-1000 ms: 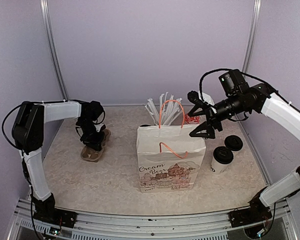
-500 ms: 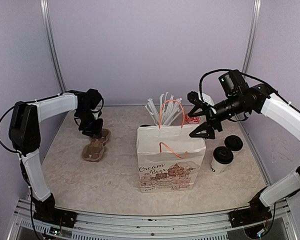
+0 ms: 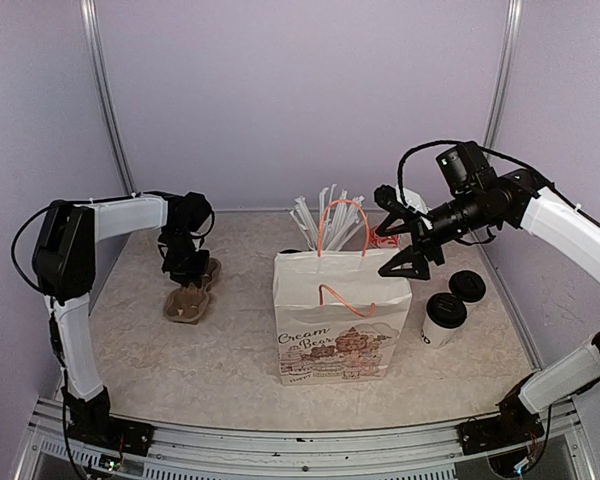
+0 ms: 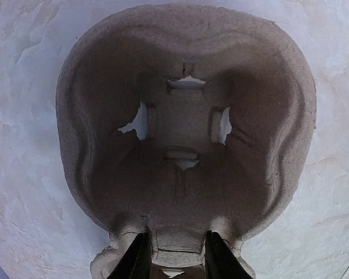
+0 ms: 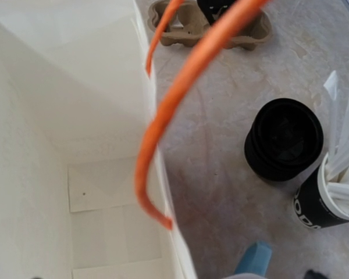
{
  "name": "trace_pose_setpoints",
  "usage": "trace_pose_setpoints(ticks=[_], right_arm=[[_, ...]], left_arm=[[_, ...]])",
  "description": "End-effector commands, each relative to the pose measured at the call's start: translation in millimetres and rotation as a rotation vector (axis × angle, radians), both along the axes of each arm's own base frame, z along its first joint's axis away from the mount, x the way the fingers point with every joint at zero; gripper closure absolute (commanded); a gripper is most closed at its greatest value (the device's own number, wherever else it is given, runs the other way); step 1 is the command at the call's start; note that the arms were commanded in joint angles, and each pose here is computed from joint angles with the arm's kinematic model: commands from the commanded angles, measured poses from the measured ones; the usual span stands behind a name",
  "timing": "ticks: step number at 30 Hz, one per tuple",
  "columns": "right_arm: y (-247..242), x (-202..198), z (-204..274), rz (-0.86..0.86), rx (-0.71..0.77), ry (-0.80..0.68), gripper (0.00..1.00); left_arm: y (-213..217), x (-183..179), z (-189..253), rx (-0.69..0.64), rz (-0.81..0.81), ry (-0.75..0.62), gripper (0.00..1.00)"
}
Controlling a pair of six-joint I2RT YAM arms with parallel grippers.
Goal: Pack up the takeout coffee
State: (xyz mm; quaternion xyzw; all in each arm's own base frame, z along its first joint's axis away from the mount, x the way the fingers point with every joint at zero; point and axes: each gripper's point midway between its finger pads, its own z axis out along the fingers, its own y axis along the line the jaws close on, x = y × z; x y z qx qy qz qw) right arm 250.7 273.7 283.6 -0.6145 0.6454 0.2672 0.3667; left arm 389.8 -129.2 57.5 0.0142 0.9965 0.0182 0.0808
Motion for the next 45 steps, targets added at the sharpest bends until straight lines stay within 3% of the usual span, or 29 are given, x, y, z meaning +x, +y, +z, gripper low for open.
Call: trace_pose_setpoints(ticks=[1,8,12,14,16,18,30,45], right_arm=[[2,-3,4,0.01,0.015,-0.017,0.14],[2,-3,5,0.01,0.016,-0.018,0.14],[2,-3,7,0.01,0.019,-0.021,0.14],[2,-4,6,0.012,0.018,-0.017,0.14],[2,-3,7,0.013,0.02,-0.018,0.14],[3,-3,5,0.013,0.018,-0.015,0.14],[5,0,6,0.016,0.018,-0.009,0.14],[6,2,-1,0.016,0.007,0.007,0.14]], left_arm=[[-1,-7,-11,0.007,0.007,0.033,0.72],[-1,-11,-18,0.009,0.005,0.059,0.83],[1,-11,2,0.007,0.008,0.026,0.85],[3,-11,14,0.004,0.015,0.003,0.82],[7,-14,22,0.016,0.022,-0.008,0.67],[9,-19,19,0.026,0.022,0.006,0.62],[8,-21,-19,-0.008,0.024,0.072,0.66],[10,-8,-10,-0.005,0.039,0.032,0.63]])
